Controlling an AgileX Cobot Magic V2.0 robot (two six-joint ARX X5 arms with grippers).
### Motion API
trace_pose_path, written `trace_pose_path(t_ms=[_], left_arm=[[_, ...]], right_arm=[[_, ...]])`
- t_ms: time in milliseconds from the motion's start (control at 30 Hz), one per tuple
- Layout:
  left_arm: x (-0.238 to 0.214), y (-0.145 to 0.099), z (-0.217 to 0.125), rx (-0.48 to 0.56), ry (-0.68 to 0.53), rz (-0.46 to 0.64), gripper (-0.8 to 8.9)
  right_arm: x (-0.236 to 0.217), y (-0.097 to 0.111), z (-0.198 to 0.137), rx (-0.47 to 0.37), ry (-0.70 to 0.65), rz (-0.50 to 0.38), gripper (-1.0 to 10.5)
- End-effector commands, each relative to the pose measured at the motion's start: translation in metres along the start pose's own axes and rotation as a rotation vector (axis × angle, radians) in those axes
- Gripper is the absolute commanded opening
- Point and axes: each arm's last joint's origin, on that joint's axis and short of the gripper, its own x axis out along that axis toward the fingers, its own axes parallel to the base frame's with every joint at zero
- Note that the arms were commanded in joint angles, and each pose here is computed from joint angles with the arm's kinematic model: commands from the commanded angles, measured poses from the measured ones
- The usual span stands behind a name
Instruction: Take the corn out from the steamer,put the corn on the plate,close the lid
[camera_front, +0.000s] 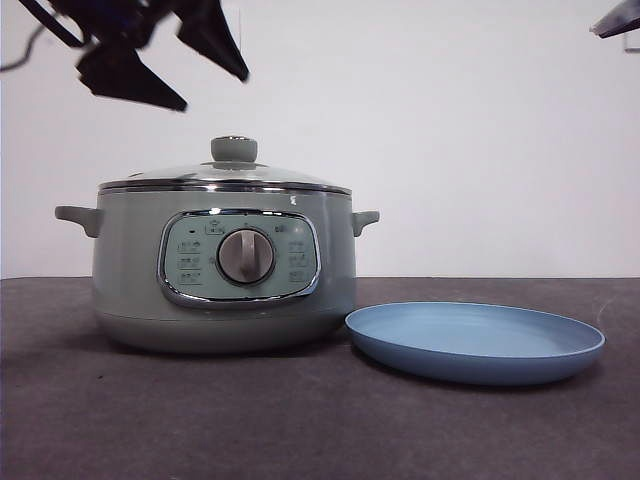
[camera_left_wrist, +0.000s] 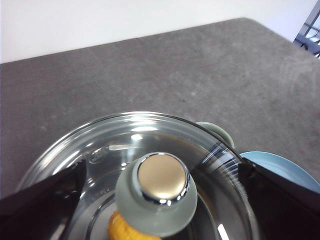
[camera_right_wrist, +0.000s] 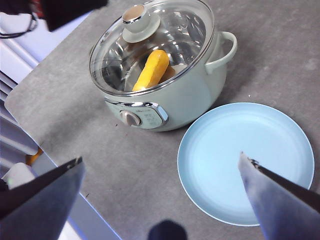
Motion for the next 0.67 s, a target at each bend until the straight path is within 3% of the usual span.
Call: trace_pose_path(t_ms=[33, 533, 600, 667], left_arm=[[0.014, -0.002, -0.003, 0.026, 0.001, 0.022, 5.93], [0.056, -0.007, -0.028, 0.044, 0.092, 0.072, 5.89], [0.057, -0.010, -0.028, 0.049, 0.093, 0.082, 4.81], [0.057, -0.010, -0.028, 0.049, 0.093, 0.075, 2.90]], right_arm=[[0.000, 0.000, 0.001, -0.011, -0.003, 0.000, 6.3], [0.000, 0.000, 0.000, -0.008, 0.001, 0.000, 6.3], [0.000, 0.000, 0.000, -0.005, 0.004, 0.000, 6.3], [0.000, 0.000, 0.000, -0.005, 0.005, 0.000, 6.3]])
